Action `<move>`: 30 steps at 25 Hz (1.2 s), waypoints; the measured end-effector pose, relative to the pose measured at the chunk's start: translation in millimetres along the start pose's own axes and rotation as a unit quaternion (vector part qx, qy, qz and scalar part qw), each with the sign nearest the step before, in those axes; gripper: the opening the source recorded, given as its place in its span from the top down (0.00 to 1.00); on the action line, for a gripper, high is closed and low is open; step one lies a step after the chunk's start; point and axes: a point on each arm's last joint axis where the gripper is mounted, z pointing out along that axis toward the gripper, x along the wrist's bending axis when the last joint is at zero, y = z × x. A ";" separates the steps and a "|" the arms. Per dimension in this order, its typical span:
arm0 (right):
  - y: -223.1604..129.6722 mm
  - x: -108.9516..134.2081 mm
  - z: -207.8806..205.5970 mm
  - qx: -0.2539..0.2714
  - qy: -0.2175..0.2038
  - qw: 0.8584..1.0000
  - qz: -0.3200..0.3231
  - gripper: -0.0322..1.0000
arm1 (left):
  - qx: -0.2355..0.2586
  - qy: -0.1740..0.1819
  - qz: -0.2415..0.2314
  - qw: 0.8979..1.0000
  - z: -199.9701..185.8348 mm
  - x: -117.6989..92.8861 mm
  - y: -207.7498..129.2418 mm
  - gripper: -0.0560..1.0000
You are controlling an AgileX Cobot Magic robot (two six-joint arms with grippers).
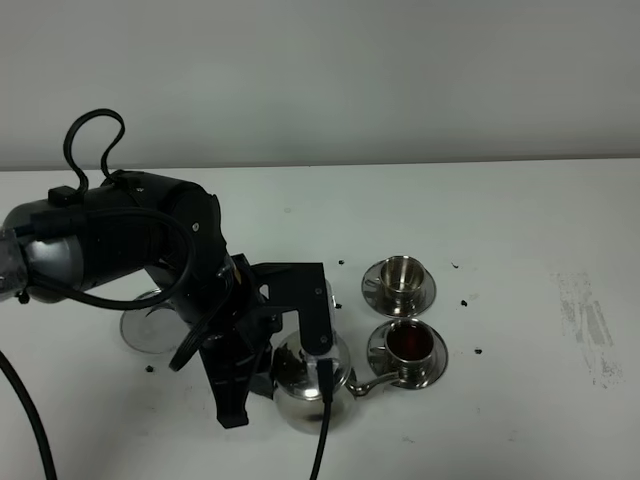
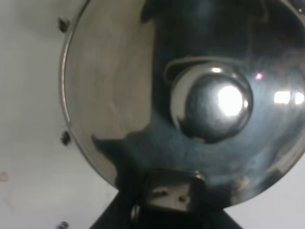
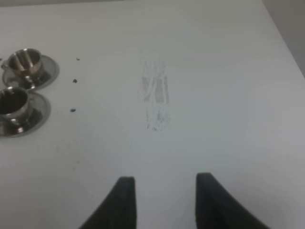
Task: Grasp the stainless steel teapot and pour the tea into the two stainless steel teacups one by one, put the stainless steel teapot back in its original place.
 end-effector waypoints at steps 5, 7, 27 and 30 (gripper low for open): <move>0.0 0.0 0.0 0.000 0.000 1.000 0.000 0.69 | 0.001 0.004 -0.008 1.000 14.2 -5.2 -8.4 0.75; 0.0 0.1 0.0 0.000 0.000 1.000 0.000 0.69 | 0.000 0.012 -0.011 1.000 21.3 -7.2 -12.7 0.75; 0.0 0.1 0.0 0.000 0.000 1.000 0.000 0.69 | -0.020 0.043 0.005 0.999 -15.6 10.9 4.7 0.75; 0.0 0.1 0.0 0.000 0.000 1.000 0.000 0.69 | -0.026 0.078 0.008 0.997 -38.1 32.0 8.1 0.75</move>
